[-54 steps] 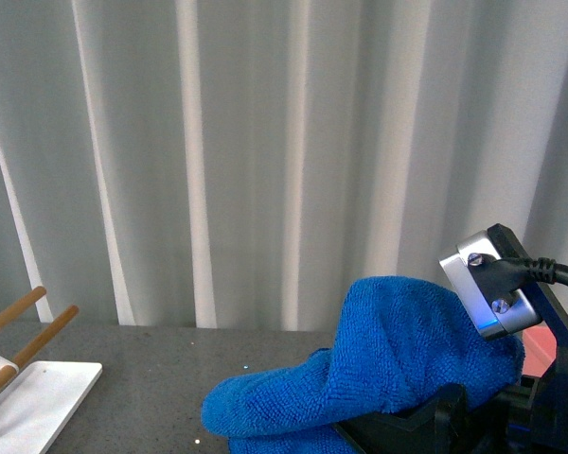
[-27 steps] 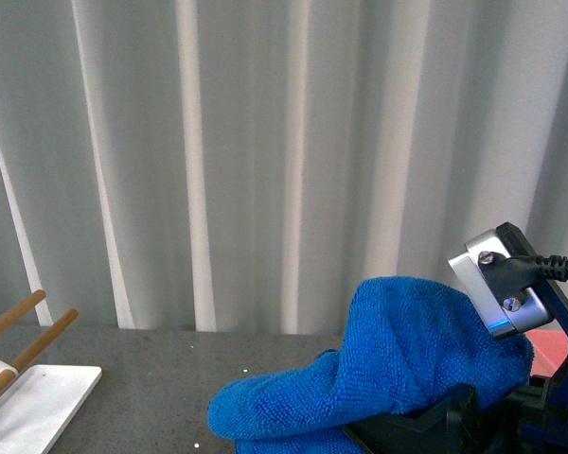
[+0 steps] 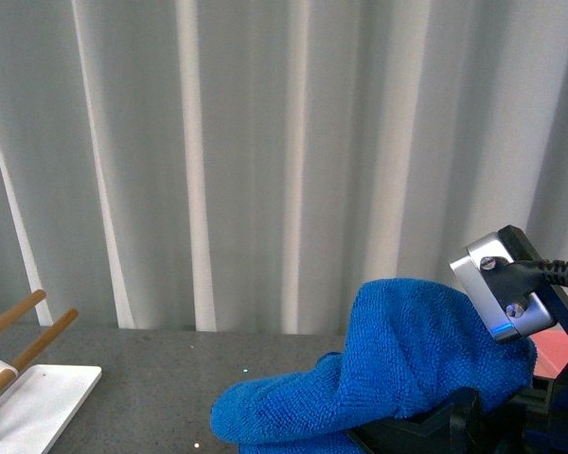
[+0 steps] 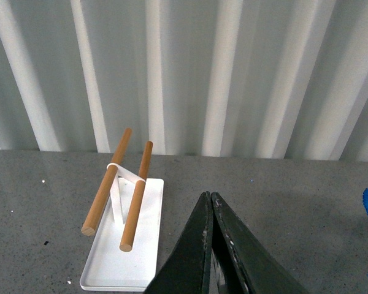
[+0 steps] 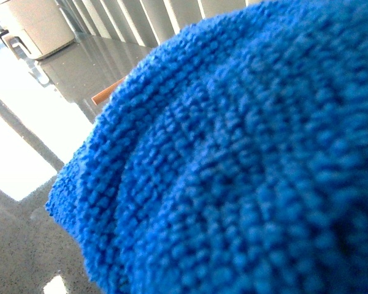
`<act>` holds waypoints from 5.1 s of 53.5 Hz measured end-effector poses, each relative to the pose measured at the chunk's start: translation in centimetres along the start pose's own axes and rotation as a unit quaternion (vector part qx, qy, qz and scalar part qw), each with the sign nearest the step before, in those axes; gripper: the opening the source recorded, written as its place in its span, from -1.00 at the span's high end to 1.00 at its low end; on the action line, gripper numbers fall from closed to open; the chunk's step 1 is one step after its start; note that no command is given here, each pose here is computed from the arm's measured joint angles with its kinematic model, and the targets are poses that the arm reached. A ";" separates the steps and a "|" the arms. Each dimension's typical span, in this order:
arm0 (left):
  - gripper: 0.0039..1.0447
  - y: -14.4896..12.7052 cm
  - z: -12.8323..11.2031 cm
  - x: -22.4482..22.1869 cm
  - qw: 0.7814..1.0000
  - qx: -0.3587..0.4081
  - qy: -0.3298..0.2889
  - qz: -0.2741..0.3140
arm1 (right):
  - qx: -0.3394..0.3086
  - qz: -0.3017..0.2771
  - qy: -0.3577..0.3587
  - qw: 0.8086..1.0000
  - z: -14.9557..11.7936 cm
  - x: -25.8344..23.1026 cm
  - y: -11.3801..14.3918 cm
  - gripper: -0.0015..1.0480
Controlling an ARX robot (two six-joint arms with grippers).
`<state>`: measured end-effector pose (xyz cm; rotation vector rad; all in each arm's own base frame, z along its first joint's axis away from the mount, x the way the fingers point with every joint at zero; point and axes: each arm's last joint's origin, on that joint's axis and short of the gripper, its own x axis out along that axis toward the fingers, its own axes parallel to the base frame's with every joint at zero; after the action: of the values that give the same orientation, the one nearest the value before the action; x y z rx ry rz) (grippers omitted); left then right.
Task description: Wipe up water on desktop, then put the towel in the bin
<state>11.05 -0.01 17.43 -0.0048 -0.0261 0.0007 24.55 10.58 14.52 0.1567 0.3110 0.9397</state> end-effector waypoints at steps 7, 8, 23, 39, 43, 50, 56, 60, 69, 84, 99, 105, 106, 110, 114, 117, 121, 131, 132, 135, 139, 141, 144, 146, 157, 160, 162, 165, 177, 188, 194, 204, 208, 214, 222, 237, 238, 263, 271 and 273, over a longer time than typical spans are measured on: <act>0.93 0.0 0.0 -0.2 1.000 0.000 0.000 0.000 | 0.000 0.000 0.002 1.000 0.0 0.0 0.0 0.85; 0.93 0.0 0.0 -0.2 1.000 0.000 0.000 0.000 | -0.001 0.000 0.002 1.000 -0.1 0.0 0.0 0.85; 0.93 0.0 -0.3 -1.4 1.000 0.000 0.001 -0.001 | -0.009 -0.005 0.010 1.000 -0.4 -0.1 0.0 0.85; 0.52 0.0 -0.3 -1.4 1.000 0.000 0.003 -0.001 | -0.013 -0.045 0.042 0.998 -1.1 0.2 -0.3 0.85; 0.31 0.0 -0.3 -1.4 1.000 0.000 0.003 -0.001 | -0.018 -0.070 0.077 0.994 -1.9 0.7 -0.7 0.85; -0.07 0.0 -0.3 -1.4 1.000 0.000 0.003 -0.001 | -0.025 -0.118 0.166 0.979 -3.6 2.0 -1.8 0.85; -0.37 0.0 -0.3 -1.4 1.000 0.000 0.003 -0.001 | -0.020 -0.161 0.240 0.957 -5.1 3.0 -2.9 0.85; -0.57 0.0 -0.3 -1.4 1.000 0.000 0.003 -0.001 | -0.007 -0.192 0.292 0.937 -5.9 3.6 -3.7 0.85; -0.89 0.0 -0.3 -1.4 1.000 0.000 0.003 -0.001 | -0.015 -0.239 0.381 0.893 -6.6 4.9 -5.4 0.85; -0.88 0.0 -0.3 -1.4 1.000 0.000 0.003 -0.001 | -0.057 -0.316 0.423 0.848 -5.7 7.3 -8.7 0.85; -0.88 0.0 -0.3 -1.4 1.000 0.000 0.003 -0.001 | -0.094 -0.341 0.446 0.822 -5.3 10.6 -10.1 0.85; -0.88 0.0 -0.3 -1.4 1.000 0.000 0.003 -0.001 | -0.104 -0.336 0.446 0.823 -5.1 12.2 -9.9 0.85; -0.88 0.0 -0.3 -1.4 1.000 0.000 0.003 -0.001 | -0.107 -0.334 0.446 0.824 -5.0 12.6 -9.8 0.85; -0.88 0.0 -0.3 -1.4 1.000 0.000 0.003 -0.001 | -0.112 -0.327 0.444 0.827 -4.8 13.9 -9.4 0.85; -0.88 0.0 -0.3 -1.4 1.000 0.000 0.003 -0.001 | -0.115 -0.314 0.438 0.834 -4.8 15.3 -8.5 0.85; -0.88 0.0 -0.3 -1.4 1.000 0.000 0.003 -0.001 | -0.112 -0.301 0.433 0.842 -5.0 15.9 -7.7 0.85; -0.88 0.0 -0.3 -1.4 1.000 0.000 0.003 -0.001 | -0.113 -0.285 0.429 0.850 -5.2 16.6 -6.7 0.85; -0.88 0.0 -0.3 -1.4 1.000 0.000 0.003 -0.001 | -0.105 -0.235 0.417 0.872 -5.9 17.5 -4.1 0.85; -0.88 0.0 -0.3 -1.4 1.000 0.000 0.003 -0.001 | -0.104 -0.233 0.416 0.873 -6.0 17.5 -3.9 0.85; -0.88 0.0 -0.3 -1.4 1.000 0.000 0.003 -0.001 | -0.098 -0.221 0.413 0.878 -6.1 17.4 -3.3 0.85; -0.88 0.0 -0.3 -1.4 1.000 0.000 0.003 -0.001 | -0.083 -0.200 0.407 0.887 -6.1 17.1 -2.4 0.85; -0.88 0.0 -0.3 -1.4 1.000 0.000 0.003 -0.001 | -0.071 -0.187 0.405 0.892 -6.4 16.7 -1.9 0.85; -0.88 0.0 -0.3 -1.4 1.000 0.000 0.003 -0.001 | -0.045 -0.170 0.398 0.900 -6.6 15.8 -1.0 0.85; -0.88 0.0 -0.3 -1.4 1.000 0.000 0.003 -0.001 | -0.033 -0.163 0.395 0.904 -6.6 15.1 -0.6 0.85; -0.88 0.0 -0.3 -1.4 1.000 0.000 0.003 -0.001 | 0.021 -0.166 0.367 0.915 -5.2 10.8 -0.5 0.85; -0.88 0.0 -0.3 -1.4 1.000 0.000 0.003 -0.001 | 0.028 -0.179 0.357 0.916 -4.4 9.5 -1.1 0.85; -0.88 0.0 -0.3 -1.4 1.000 0.000 0.003 -0.001 | 0.032 -0.192 0.349 0.917 -3.7 8.4 -1.6 0.85; -0.88 0.0 -0.3 -1.4 1.000 0.000 0.003 -0.001 | 0.032 -0.211 0.336 0.917 -2.5 7.0 -2.6 0.85; -0.88 0.0 -0.3 -1.4 1.000 0.000 0.003 -0.001 | 0.007 -0.238 0.294 0.926 2.1 3.3 -4.7 0.85; -0.88 0.0 -0.3 -1.4 1.000 0.000 0.003 -0.001 | -0.034 -0.250 0.252 0.934 7.5 0.9 -5.0 0.85; -0.88 0.0 -0.3 -1.4 1.000 0.000 0.003 -0.001 | -0.059 -0.280 0.228 0.931 10.4 -0.3 -5.2 0.86; -0.88 0.0 -0.3 -1.4 1.000 0.000 0.003 -0.001 | -0.103 -0.434 0.199 0.873 15.1 -3.7 -7.1 0.86; -0.88 0.0 -0.3 -1.4 1.000 0.000 0.003 -0.001 | -0.096 -0.482 0.202 0.847 16.2 -5.3 -7.9 0.86; -0.88 0.0 -0.3 -1.4 1.000 0.000 0.003 -0.001 | -0.079 -0.507 0.193 0.836 17.7 -7.4 -9.0 0.86; -0.88 0.0 -0.3 -1.4 1.000 0.000 0.003 -0.001 | -0.030 -0.551 0.186 0.813 21.0 -11.5 -10.6 0.86; -0.88 0.0 -0.3 -1.4 1.000 0.000 0.003 -0.001 | 0.027 -0.560 0.254 0.788 18.3 -12.9 -13.7 0.86; -0.88 0.0 -0.3 -1.4 1.000 0.000 0.003 -0.001 | 0.029 -0.559 0.257 0.788 18.1 -12.9 -13.8 0.86; -0.88 0.0 -0.3 -1.4 1.000 0.000 0.003 -0.001 | 0.114 -0.540 0.313 0.773 10.4 -10.3 -17.5 0.86; -0.88 0.0 -0.3 -1.4 1.000 0.000 0.003 -0.001 | 0.120 -0.539 0.312 0.773 9.9 -9.9 -17.9 0.86; -0.88 0.0 -0.3 -1.4 1.000 0.000 0.003 -0.001 | 0.122 -0.535 0.310 0.776 9.8 -9.9 -17.9 0.86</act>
<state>9.65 -0.02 17.10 -0.0040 -0.0200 -0.0016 36.12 -7.91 20.95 -0.1127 1.0115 -0.2403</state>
